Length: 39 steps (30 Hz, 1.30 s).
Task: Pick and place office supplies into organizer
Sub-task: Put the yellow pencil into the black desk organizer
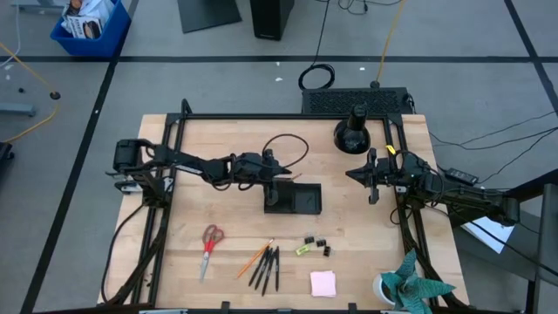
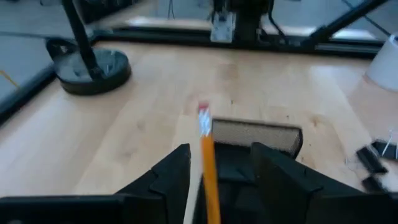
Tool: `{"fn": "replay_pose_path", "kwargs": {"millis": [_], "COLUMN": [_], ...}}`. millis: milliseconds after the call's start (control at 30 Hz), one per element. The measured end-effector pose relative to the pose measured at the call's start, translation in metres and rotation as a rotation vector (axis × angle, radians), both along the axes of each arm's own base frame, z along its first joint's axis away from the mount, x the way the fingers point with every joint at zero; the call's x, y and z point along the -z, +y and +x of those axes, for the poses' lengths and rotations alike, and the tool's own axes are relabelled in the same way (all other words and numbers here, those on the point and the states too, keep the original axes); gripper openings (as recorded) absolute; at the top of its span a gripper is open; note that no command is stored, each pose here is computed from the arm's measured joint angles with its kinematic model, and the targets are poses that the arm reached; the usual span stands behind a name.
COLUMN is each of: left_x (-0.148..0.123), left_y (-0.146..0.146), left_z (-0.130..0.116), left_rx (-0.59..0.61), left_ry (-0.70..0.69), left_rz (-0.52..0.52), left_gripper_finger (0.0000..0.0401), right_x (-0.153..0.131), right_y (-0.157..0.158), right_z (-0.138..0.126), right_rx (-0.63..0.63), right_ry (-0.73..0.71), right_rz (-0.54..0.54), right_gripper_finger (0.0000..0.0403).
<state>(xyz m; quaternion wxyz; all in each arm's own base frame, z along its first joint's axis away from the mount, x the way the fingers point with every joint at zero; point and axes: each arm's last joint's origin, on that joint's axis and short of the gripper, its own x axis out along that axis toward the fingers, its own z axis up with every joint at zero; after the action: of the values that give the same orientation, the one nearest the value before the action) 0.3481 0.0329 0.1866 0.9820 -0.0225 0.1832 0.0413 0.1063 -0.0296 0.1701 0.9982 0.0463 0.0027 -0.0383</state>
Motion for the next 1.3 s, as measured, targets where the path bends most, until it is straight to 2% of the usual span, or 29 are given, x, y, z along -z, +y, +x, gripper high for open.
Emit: {"fn": "replay_pose_path", "kwargs": {"millis": [167, 300, 467, 533, 600, 700, 833, 967, 1033, 1300], "left_x": [-0.021, -0.043, -0.071, -0.079, -0.082, -0.072, -0.054, -0.035, -0.027, 0.003], "left_y": [-0.006, -0.016, -0.039, -0.052, -0.068, -0.098, -0.138, -0.168, -0.182, -0.219], "left_z": [-0.009, -0.017, -0.026, -0.032, -0.032, -0.037, -0.04, -0.039, -0.037, -0.036], "left_rx": [-0.022, -0.075, -0.227, -0.283, -0.309, -0.293, -0.269, -0.304, -0.281, -0.283], "left_ry": [-0.009, 0.035, 0.3, 0.43, 0.503, 0.636, 0.71, 0.739, 0.74, 0.763], "left_rz": [0.055, 0.086, 0.037, 0.012, -0.032, -0.093, -0.195, -0.303, -0.348, -0.457], "left_gripper_finger": [0.0182, 0.0182, 0.0182, 0.0182, 0.0182, 0.0182, 0.0182, 0.0182, 0.0182, 0.0182], "right_x": [0.0, 0.0, 0.0, 0.0, 0.0, 0.0, 0.0, 0.001, 0.001, 0.001], "right_y": [0.0, 0.0, 0.0, 0.0, 0.0, 0.0, 0.0, 0.0, 0.0, 0.0], "right_z": [0.0, 0.0, 0.0, 0.0, 0.0, 0.0, 0.0, 0.0, 0.0, 0.001], "right_rx": [0.0, 0.0, 0.0, 0.002, 0.002, 0.002, 0.004, 0.005, 0.005, 0.005], "right_ry": [0.001, 0.0, 0.0, 0.001, 0.0, 0.001, 0.004, 0.006, 0.005, 0.008], "right_rz": [0.0, 0.0, -0.001, -0.001, -0.001, -0.001, 0.001, 0.001, 0.001, 0.002], "right_gripper_finger": [0.0004, 0.0004, 0.0004, 0.0004, 0.0004, 0.0004, 0.0004, 0.0004, 0.0004, 0.0004]}}
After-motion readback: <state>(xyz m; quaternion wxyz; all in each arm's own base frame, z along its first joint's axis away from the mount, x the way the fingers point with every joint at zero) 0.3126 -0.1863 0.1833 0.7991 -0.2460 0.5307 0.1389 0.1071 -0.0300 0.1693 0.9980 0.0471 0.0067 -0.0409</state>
